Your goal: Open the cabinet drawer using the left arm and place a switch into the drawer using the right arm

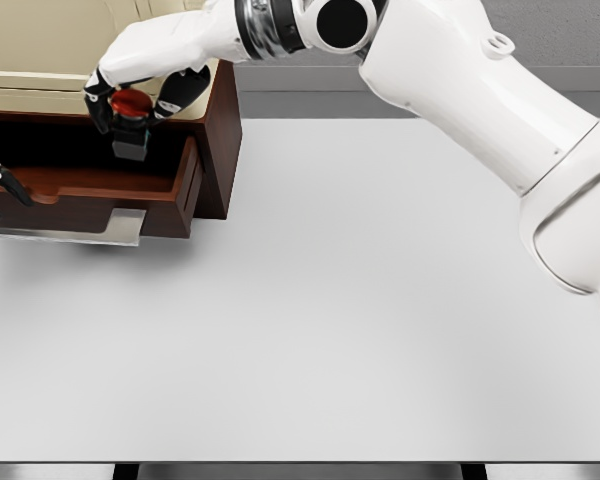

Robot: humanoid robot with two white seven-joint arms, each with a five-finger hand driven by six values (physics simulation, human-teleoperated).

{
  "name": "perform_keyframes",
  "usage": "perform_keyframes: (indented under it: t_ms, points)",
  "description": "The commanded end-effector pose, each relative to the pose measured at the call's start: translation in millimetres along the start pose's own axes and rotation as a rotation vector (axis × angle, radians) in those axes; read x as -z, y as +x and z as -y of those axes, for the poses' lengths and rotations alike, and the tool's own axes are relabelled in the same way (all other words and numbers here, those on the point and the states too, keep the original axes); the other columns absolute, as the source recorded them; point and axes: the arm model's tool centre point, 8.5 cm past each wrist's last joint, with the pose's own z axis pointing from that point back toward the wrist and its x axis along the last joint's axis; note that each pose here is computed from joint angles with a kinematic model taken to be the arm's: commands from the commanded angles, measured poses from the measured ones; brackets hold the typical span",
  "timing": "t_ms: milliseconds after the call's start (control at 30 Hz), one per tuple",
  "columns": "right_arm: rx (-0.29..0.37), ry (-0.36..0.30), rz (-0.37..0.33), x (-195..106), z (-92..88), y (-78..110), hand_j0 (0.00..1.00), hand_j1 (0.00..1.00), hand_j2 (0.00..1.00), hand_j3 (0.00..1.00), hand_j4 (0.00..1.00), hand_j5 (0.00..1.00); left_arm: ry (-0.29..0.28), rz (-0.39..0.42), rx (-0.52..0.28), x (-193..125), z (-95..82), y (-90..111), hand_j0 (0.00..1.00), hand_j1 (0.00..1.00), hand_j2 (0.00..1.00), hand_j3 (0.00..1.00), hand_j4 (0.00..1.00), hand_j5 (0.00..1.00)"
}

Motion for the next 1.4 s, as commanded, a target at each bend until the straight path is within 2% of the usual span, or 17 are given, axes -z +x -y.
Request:
perform_keyframes:
  t_ms: [0,200,467,567,833,1000,1200,1267,1367]
  points:
    - [0.015,-0.005,-0.014,-2,-0.8,-4.6,0.63,0.63,0.63,0.63,0.63,0.63,0.004,-0.004,-0.003,-1,-1.2,-1,0.57,0.57,0.57,0.57,0.57,0.57]
    - [0.014,-0.005,-0.011,-1,-0.5,-3.7,0.71,0.71,0.71,0.71,0.71,0.71,0.001,-0.004,-0.006,-1,0.3,-1,0.57,0.57,0.57,0.57,0.57,0.57]
    - [0.008,-0.004,0.028,18,3.4,9.1,0.72,0.72,0.72,0.72,0.72,0.72,0.001,-0.003,-0.006,0,0.4,-1,0.57,0.57,0.57,0.57,0.57,0.57]
    - [0.008,-0.003,0.030,19,2.2,9.6,0.79,0.79,0.79,0.79,0.79,0.79,0.001,-0.003,-0.006,0,0.4,-1,0.57,0.57,0.57,0.57,0.57,0.57]
    - [0.001,-0.005,0.039,20,3.8,12.6,0.85,0.85,0.85,0.85,0.85,0.85,0.001,0.001,-0.008,0,1.2,0,0.57,0.57,0.57,0.57,0.57,0.57]
    - [-0.002,-0.003,0.036,19,4.6,12.3,0.98,0.98,0.98,0.98,0.98,0.98,0.004,0.009,-0.014,3,3.1,0,0.57,0.57,0.57,0.57,0.57,0.57]
    - [-0.008,0.000,0.042,21,4.2,14.7,1.00,1.00,1.00,1.00,1.00,1.00,0.001,0.014,-0.018,4,5.3,0,0.57,0.57,0.57,0.57,0.57,0.57]
    - [-0.045,0.003,0.098,28,7.6,33.7,1.00,1.00,1.00,1.00,1.00,1.00,0.001,0.016,-0.019,5,5.6,1,0.57,0.57,0.57,0.57,0.57,0.57]
    - [-0.074,0.013,0.128,27,6.2,44.6,1.00,1.00,1.00,1.00,1.00,1.00,0.005,0.028,-0.018,7,5.5,3,0.58,0.58,0.58,0.58,0.58,0.58]
